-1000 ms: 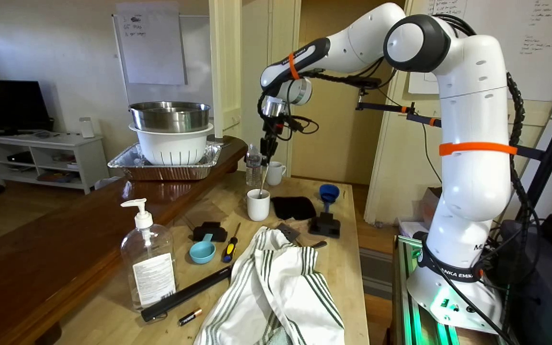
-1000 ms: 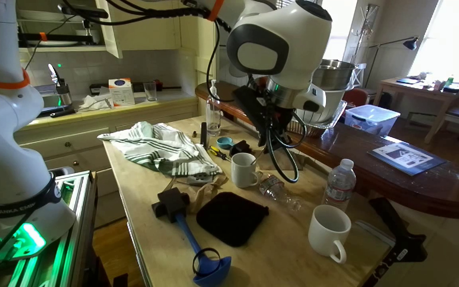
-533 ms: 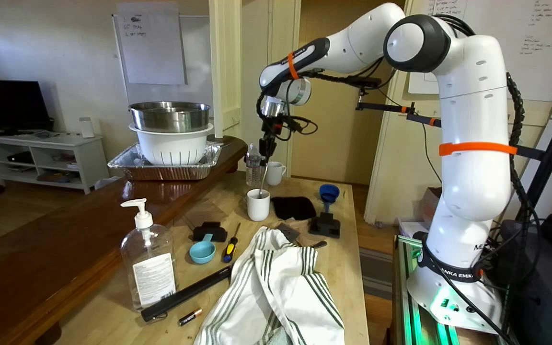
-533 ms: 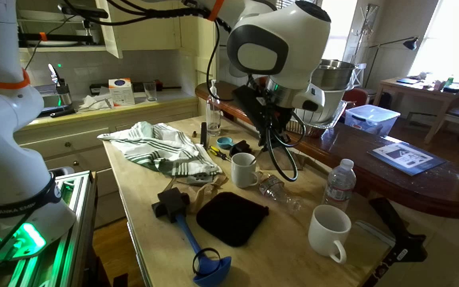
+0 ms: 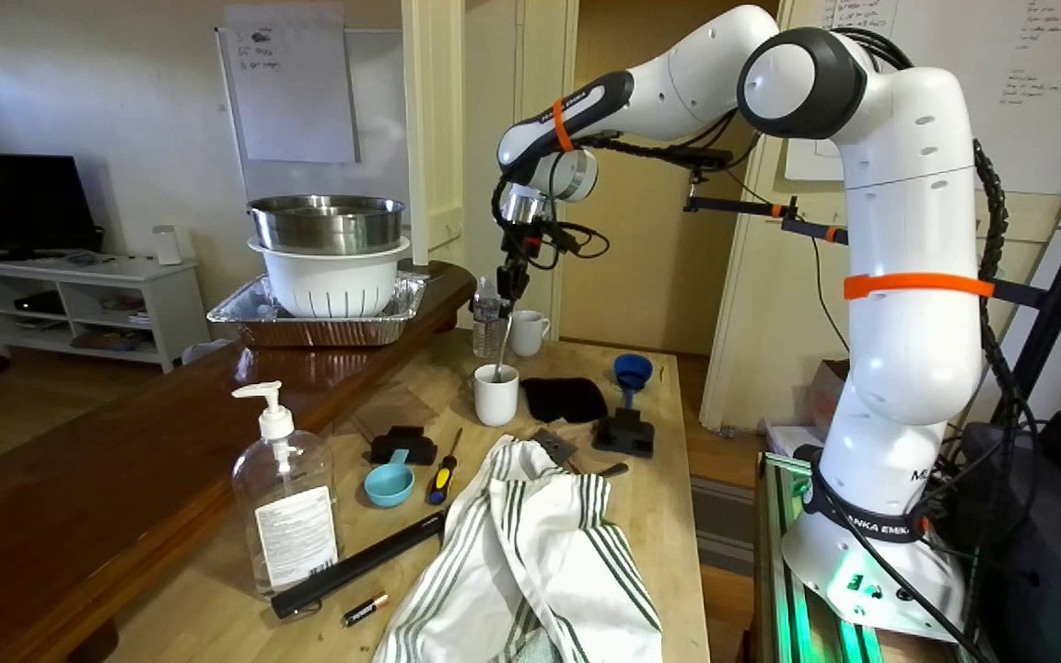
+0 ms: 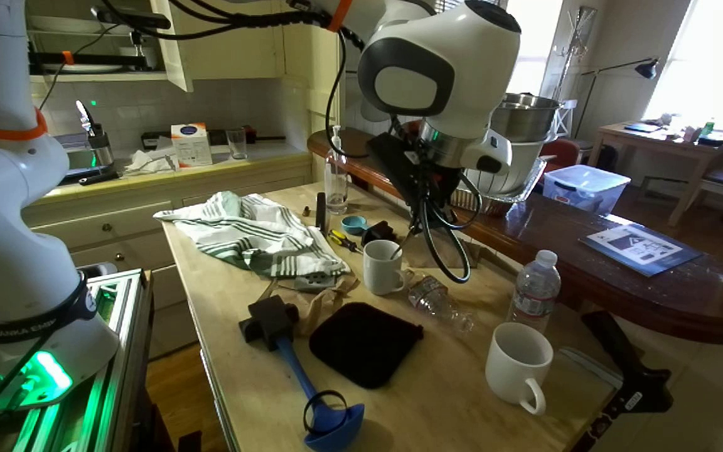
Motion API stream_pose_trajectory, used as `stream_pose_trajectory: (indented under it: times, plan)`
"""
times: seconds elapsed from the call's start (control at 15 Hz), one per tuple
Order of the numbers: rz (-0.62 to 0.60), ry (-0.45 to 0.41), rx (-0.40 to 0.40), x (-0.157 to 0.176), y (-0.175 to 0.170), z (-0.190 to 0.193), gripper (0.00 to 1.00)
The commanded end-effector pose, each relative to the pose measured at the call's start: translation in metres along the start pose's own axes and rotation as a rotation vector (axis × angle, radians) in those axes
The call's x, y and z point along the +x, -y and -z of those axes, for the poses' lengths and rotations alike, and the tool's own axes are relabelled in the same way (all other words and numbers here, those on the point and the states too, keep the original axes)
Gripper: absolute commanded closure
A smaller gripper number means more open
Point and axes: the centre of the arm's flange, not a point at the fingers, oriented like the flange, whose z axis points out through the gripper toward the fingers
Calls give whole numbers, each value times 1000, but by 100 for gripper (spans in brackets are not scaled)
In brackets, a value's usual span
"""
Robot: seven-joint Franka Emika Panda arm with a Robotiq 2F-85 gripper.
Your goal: Remove the fork from the mug and place it on the counter.
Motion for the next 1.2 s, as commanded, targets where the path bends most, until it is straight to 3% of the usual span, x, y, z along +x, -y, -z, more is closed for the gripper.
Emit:
stream_pose_trajectory:
  times: [0.0,0.53,0.87,1.13]
  plan:
    - [2,-10,29,-1,6,4,99]
    - [32,-64,30,-30,25,50,99]
    - [65,-188,140,-67,16,88,99]
    - [45,-322,246,-104,-10,121,99]
